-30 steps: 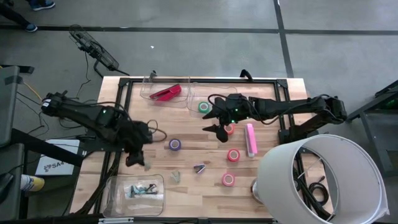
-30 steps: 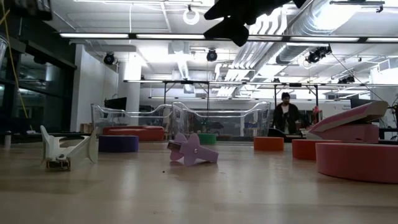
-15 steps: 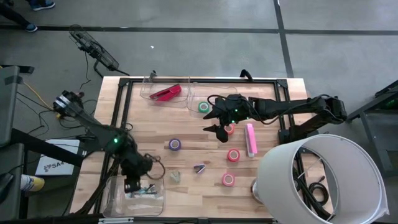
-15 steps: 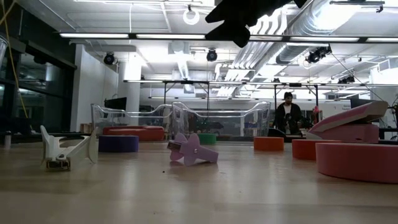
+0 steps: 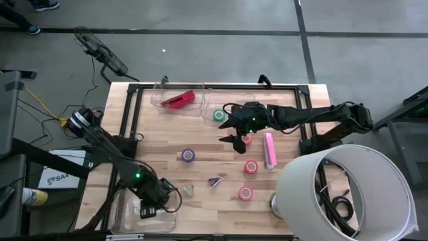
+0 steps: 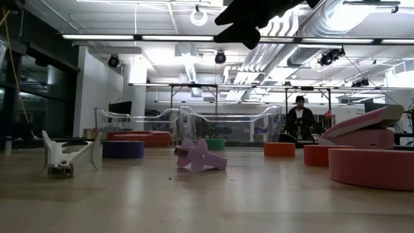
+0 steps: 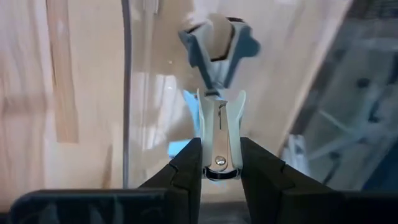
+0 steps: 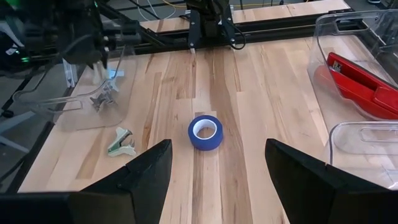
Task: Pick and place Stapler, Stapler remover, tape
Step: Put the top gray stapler remover into the bottom transparent bin, then put the orange tape into the top right transparent bin
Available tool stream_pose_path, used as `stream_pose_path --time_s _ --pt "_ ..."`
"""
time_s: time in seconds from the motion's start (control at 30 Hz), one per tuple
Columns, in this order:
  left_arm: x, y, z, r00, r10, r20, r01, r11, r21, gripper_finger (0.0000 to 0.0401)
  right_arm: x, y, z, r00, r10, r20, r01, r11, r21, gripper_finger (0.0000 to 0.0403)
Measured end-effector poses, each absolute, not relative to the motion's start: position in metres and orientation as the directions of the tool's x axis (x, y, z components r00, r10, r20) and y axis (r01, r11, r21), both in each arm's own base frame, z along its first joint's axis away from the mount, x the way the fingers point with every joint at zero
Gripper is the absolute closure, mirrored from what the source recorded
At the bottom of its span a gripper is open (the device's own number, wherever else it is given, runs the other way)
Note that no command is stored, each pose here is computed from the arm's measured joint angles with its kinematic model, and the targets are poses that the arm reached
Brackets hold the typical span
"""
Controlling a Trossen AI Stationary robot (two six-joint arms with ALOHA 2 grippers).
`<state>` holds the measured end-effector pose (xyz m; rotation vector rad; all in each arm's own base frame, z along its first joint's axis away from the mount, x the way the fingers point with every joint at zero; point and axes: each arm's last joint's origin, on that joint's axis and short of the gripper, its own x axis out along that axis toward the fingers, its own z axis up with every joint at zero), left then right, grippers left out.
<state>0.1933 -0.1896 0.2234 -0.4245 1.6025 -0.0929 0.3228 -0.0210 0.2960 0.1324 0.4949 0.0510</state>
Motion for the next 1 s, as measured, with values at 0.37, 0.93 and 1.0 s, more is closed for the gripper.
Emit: stream_pose_path --time_s 0.37,0.93,1.0 --pt "0.202 -0.195 0.211 0.019 -0.285 -0.958 -0.138 0.948 -0.285 0.0266 0.321 -0.02 0.293 0.863 0.099 -0.495 -0.027 0.988 0.15 0.0155" --pt "0.196 -0.181 0.236 -0.007 -0.416 -0.91 -0.308 0.866 -0.393 0.0218 0.313 -0.023 0.28 0.773 0.007 -0.634 0.119 0.98 0.157 0.0155" --pt "0.195 -0.175 0.244 0.04 -0.417 -0.908 -0.332 0.851 -0.406 0.0218 0.31 -0.023 0.277 0.749 -0.018 -0.662 0.172 0.971 0.168 0.0155"
